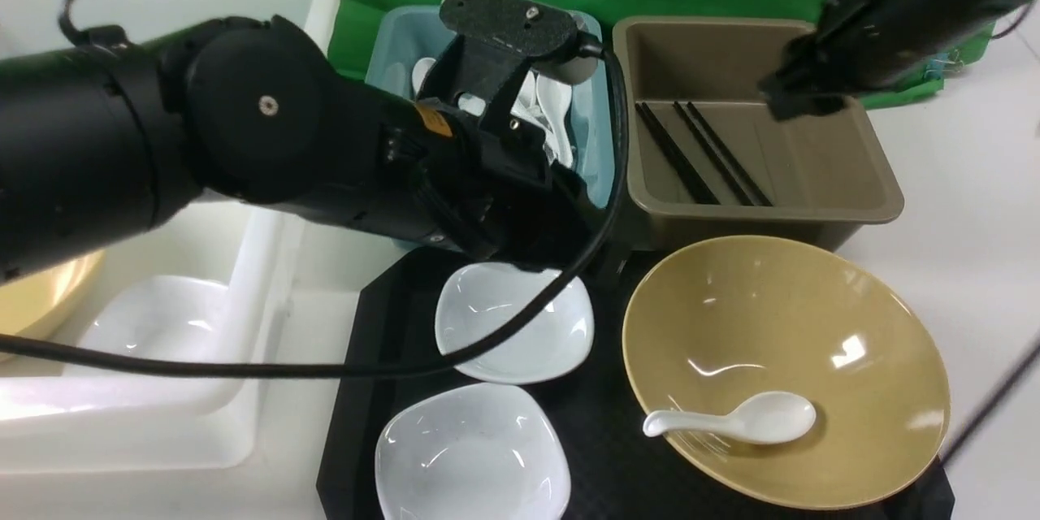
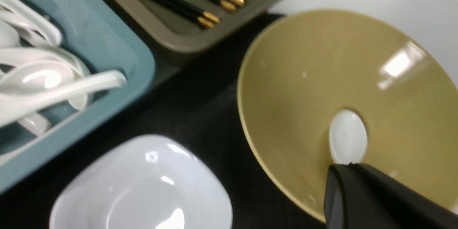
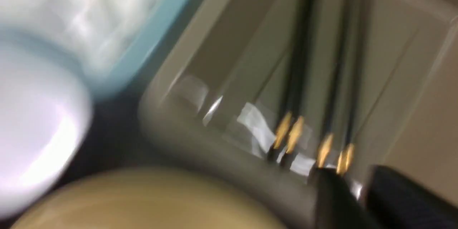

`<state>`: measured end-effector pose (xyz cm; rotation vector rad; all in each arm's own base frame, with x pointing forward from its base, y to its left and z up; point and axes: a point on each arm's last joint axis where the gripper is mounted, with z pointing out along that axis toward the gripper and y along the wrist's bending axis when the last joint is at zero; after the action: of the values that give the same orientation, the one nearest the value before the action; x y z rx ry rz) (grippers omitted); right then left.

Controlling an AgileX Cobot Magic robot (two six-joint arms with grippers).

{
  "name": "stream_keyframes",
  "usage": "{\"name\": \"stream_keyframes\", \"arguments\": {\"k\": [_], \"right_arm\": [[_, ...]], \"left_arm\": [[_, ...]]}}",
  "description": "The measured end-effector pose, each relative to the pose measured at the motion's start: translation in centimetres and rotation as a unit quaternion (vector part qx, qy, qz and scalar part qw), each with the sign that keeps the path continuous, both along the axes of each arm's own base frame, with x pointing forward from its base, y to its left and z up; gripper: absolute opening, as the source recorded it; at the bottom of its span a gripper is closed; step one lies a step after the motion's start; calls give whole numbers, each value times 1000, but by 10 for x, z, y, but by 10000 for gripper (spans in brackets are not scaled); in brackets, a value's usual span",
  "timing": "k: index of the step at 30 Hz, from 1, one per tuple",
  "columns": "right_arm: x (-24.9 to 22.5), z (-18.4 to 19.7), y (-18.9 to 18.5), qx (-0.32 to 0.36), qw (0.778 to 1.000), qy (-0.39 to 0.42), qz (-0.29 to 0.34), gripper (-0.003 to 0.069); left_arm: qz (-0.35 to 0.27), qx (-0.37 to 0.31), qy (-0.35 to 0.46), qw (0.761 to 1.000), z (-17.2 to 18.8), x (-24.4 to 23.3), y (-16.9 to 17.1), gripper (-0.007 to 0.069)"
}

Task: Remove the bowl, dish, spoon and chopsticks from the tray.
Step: Use the right arm to grab the soup spoon in the middle

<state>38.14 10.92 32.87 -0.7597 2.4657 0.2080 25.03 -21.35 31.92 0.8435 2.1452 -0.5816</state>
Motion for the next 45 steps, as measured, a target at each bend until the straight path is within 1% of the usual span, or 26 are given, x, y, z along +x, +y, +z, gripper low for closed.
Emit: {"name": "stream_keyframes", "arguments": {"k": [1,3,5,7,8,9,10,12,13,14,15,16,17,19,20,21,26,32,35,36,37,38,39,40,41,45], "right_arm": [[-9,5,0,-6,999,16,28,54],[-27,11,1,-10,996,38,79,21],[-38,11,3,-7,993,48,111,14],[-57,-7,8,-7,984,84,154,29],[-60,-11,9,-9,982,89,166,35],[-74,-35,15,-17,970,125,206,85],[-77,-40,18,-19,967,131,216,99],[-88,-62,26,-29,958,140,250,174],[-92,-71,31,-34,954,136,265,223],[-100,-87,40,-44,949,119,289,300],[-100,-89,42,-46,948,116,294,317],[-107,-100,50,-55,943,100,313,371],[-110,-106,53,-60,940,93,322,401],[-114,-110,57,-65,937,85,334,422],[-117,-115,62,-74,933,69,344,442],[-118,-116,65,-77,932,59,348,446],[-112,-119,69,-85,940,5,331,457],[-106,-121,71,-86,944,-18,318,451],[-103,-132,73,-90,944,-6,318,418],[-101,-138,73,-93,944,-2,318,388],[-101,-139,73,-94,943,-1,318,388],[-100,-142,74,-95,943,1,318,356],[-100,-143,74,-95,943,3,318,306],[-100,-144,74,-96,943,6,318,240],[-100,-144,74,-95,943,6,318,141],[-103,-136,73,-94,943,-1,320,141]], "left_arm": [[-6,7,3,1000,1,-2,1,-6],[-17,21,11,1000,1,-7,4,-6],[-28,35,26,999,0,-11,6,-6],[-43,54,48,996,-2,-17,8,-6],[-46,58,54,996,-3,-18,8,-6],[-55,69,70,994,-5,-21,9,-6],[-56,72,72,993,-5,-21,10,-6],[-61,81,80,992,-7,-23,11,-6],[-63,84,81,991,-7,-23,11,-6],[-64,92,79,991,-8,-23,12,-6],[-64,92,79,991,-8,-23,12,-6],[-65,98,75,990,-8,-23,13,-6],[-65,101,73,990,-8,-23,13,-6],[-66,104,71,990,-8,-22,14,-6],[-66,108,69,990,-8,-22,14,-6],[-66,110,68,989,-8,-22,14,-6],[-67,114,65,989,-9,-22,15,-6],[-67,114,65,989,-9,-22,15,-6],[-67,114,65,989,-9,-22,15,-6],[-67,114,65,989,-9,-22,15,-6],[-67,114,65,989,-9,-22,15,-6],[-67,114,65,989,-9,-22,15,-6],[-67,114,65,989,-9,-22,15,-6],[-67,114,65,989,-9,-22,15,-6],[-66,114,65,989,-9,-22,15,-6],[-57,109,73,990,-9,-22,15,-6]]}}
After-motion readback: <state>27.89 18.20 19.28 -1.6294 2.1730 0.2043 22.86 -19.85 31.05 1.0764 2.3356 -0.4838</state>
